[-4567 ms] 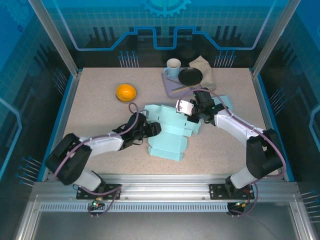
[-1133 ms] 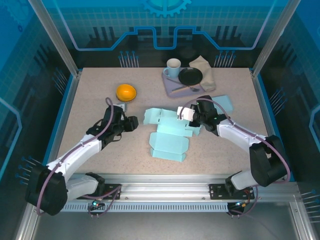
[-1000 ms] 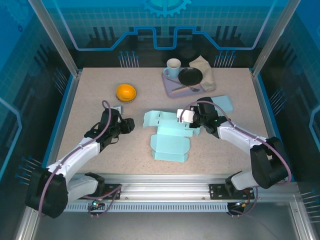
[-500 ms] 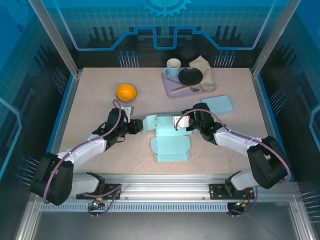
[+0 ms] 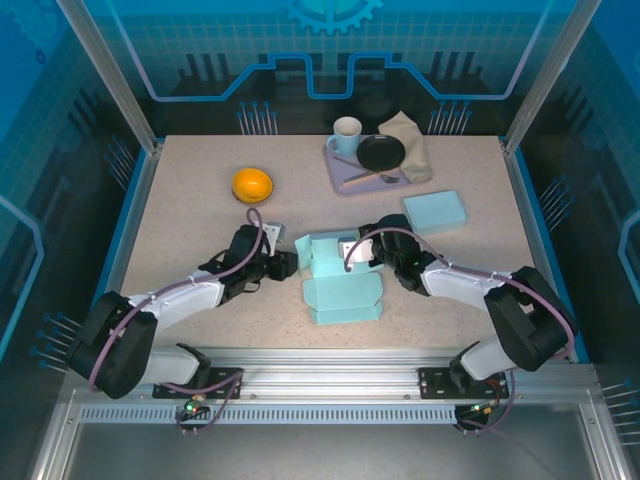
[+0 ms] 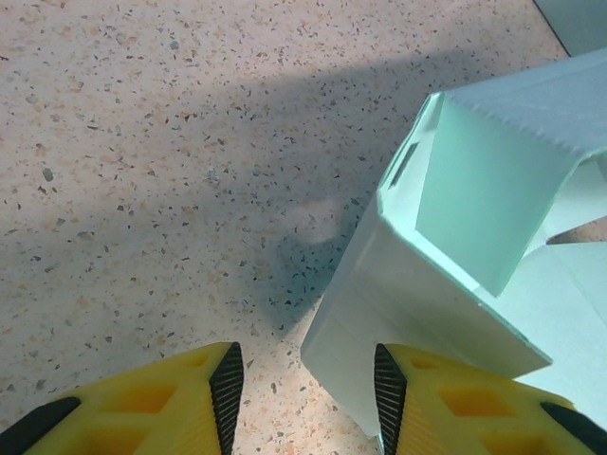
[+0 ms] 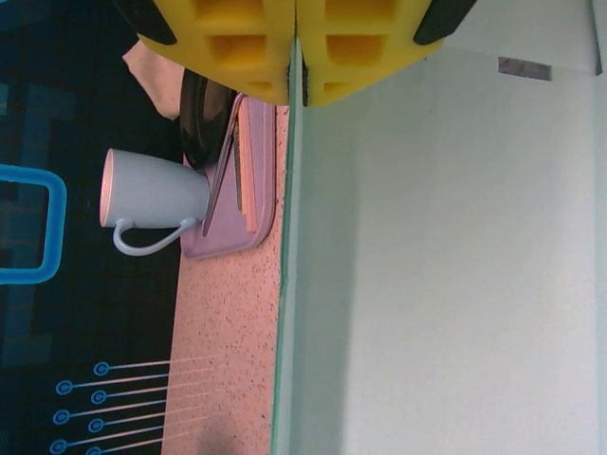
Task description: Fold the paper box
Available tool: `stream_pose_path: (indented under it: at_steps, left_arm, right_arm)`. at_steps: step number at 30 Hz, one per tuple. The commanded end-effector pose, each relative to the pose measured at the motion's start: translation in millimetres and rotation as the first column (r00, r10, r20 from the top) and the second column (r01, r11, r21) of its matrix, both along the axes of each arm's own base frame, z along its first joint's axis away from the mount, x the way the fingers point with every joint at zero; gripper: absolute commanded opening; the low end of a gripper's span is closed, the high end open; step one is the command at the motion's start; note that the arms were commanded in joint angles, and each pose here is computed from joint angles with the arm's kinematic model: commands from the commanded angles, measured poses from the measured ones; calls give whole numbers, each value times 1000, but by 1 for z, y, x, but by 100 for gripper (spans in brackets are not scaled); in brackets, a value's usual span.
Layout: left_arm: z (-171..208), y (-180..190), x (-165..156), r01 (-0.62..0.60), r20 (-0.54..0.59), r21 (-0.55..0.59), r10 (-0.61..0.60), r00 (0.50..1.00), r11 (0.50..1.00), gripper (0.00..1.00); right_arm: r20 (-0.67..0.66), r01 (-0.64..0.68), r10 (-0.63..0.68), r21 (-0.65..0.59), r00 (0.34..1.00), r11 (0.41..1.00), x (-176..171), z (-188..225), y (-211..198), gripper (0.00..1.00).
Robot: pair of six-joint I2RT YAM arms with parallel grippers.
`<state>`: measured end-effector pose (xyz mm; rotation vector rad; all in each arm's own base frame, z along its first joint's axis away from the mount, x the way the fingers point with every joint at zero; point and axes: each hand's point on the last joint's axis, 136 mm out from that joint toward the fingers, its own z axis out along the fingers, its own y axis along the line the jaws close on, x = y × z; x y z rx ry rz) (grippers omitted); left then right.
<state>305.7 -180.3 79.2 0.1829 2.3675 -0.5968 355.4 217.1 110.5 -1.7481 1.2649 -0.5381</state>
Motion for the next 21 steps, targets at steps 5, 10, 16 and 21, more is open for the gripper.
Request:
stream_pose_path:
  at_steps: [5,10,16,21]
  left_arm:
    - [-2,-13,5,79,6,24,-80,997,997,44]
    - [-3,-28,1,146,-16,17,-146,989,989,44]
    - [-1,-35,-3,177,-9,25,-177,984,984,44]
    - [-4,-35,-4,177,-23,36,-176,984,984,45]
  right_arm:
    - [7,-24,25,-94,1000,995,-9,-21,1,0]
    - [10,-17,19,-103,1000,995,-8,-21,0,0]
    - [75,-6,15,-127,997,992,-5,-18,1,0]
    - [119,1,17,-146,993,989,-5,-17,3,0]
